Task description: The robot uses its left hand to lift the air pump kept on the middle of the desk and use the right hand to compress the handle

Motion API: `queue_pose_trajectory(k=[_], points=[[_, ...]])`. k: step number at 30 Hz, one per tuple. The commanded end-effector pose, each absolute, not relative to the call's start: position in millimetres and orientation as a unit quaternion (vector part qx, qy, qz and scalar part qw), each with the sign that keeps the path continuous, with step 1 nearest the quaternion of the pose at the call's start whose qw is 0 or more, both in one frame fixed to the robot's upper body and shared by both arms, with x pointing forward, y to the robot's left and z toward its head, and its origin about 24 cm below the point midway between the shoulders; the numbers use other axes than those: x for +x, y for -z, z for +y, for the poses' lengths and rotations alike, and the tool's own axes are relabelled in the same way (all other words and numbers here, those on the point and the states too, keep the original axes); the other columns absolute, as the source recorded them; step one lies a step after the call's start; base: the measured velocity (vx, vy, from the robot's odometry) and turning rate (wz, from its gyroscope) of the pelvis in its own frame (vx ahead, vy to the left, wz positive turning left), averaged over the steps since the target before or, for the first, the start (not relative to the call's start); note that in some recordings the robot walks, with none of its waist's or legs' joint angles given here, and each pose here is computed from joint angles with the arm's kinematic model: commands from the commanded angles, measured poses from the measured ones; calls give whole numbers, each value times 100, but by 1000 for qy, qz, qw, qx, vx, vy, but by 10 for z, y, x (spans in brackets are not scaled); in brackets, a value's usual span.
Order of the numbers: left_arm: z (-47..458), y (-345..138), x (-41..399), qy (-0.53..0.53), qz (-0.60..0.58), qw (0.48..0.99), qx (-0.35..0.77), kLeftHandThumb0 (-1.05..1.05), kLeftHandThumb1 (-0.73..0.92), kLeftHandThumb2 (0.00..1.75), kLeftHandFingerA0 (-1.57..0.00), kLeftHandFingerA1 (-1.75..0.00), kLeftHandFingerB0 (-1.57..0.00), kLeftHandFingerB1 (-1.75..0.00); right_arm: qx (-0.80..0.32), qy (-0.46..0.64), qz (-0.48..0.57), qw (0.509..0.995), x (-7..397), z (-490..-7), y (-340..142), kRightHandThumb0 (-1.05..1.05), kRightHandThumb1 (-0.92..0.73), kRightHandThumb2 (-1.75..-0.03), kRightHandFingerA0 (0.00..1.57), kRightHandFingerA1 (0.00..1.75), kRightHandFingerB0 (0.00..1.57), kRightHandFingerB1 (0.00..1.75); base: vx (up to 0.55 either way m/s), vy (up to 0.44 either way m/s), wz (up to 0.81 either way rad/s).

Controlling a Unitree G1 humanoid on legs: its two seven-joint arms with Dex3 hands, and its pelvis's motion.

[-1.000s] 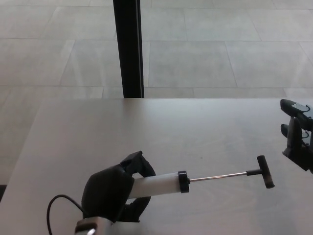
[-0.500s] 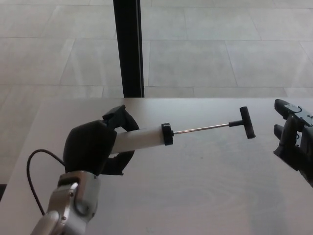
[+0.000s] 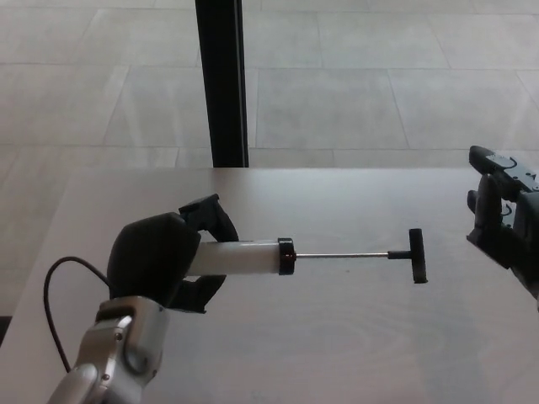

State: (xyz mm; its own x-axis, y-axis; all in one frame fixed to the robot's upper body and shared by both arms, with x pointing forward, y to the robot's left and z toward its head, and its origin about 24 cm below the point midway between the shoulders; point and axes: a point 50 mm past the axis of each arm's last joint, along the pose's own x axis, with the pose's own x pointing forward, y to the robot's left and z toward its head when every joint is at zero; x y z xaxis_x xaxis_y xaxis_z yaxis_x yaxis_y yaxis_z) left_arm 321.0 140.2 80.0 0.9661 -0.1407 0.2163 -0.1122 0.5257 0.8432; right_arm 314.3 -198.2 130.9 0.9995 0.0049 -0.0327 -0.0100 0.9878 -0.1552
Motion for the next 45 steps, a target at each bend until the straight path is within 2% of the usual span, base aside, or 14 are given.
queue_pose_trajectory(k=[1,12,13,14,27,28,29,32,35,36,37,42,43,45], points=[[1433,-783,3201,4,-123,853,507,-15,62,98,-80,-175,-71,-152,-83,-3,10,996,3270,-2007,-1449,-79,-77,-120,0,27,5,27,0,0,0],[1409,-863,3235,-7,-138,861,490,-15,50,119,-83,-175,-75,-157,-66,-3,34,997,3241,-1928,-1269,-87,-84,-125,0,22,5,22,0,0,0],[1405,-867,3236,-10,-143,863,484,-20,48,117,-117,-140,-99,-126,-61,-1,36,997,3235,-1931,-1249,-86,-84,-125,0,23,5,23,0,0,0],[1409,-874,3240,-13,-144,865,480,-14,46,127,-89,-175,-80,-156,-53,0,38,998,3231,-1930,-1218,-89,-86,-126,0,21,5,21,0,0,0],[1376,-1071,3335,-28,-173,872,457,-11,39,132,-94,-174,-88,-153,3,1,60,998,3184,-1827,-960,-95,-88,-125,1,17,6,17,0,0,0],[1370,-1082,3345,-29,-168,875,453,-16,44,119,-122,-139,-106,-127,8,0,60,998,3188,-1818,-964,-92,-87,-125,0,19,4,19,0,0,0],[1361,-1089,3350,-32,-166,877,451,-12,41,130,-93,-175,-85,-155,12,0,59,998,3194,-1811,-965,-93,-87,-125,1,18,5,18,0,0,0],[1329,-1077,3348,-29,-172,878,446,-15,44,120,-122,-141,-106,-129,8,-3,57,998,3211,-1789,-984,-88,-85,-125,0,21,4,20,0,0,0],[1295,-1036,3326,-26,-166,884,436,-11,43,130,-93,-175,-84,-156,1,-1,59,998,3201,-1792,-981,-86,-84,-124,0,22,4,22,0,0,0],[1278,-1009,3315,-28,-165,886,433,-19,47,116,-120,-140,-105,-128,-1,1,58,998,3201,-1788,-986,-86,-84,-124,0,22,4,22,0,0,0],[1275,-1002,3316,-26,-165,882,442,-12,46,122,-89,-175,-83,-156,-10,2,57,998,3209,-1787,-998,-84,-83,-124,0,23,4,23,0,0,0],[1275,-978,3305,-22,-160,877,452,-14,46,125,-87,-175,-80,-157,-20,-5,39,999,3259,-1810,-1115,-83,-83,-124,0,24,4,24,0,0,0],[1282,-967,3299,-25,-158,880,447,-20,47,117,-117,-139,-101,-126,-19,-3,37,999,3275,-1807,-1144,-82,-82,-124,0,24,3,24,0,0,0],[1276,-959,3293,-25,-156,881,445,-13,46,120,-86,-175,-80,-154,-21,-4,32,999,3302,-1813,-1176,-82,-82,-124,0,25,3,23,0,0,0]])
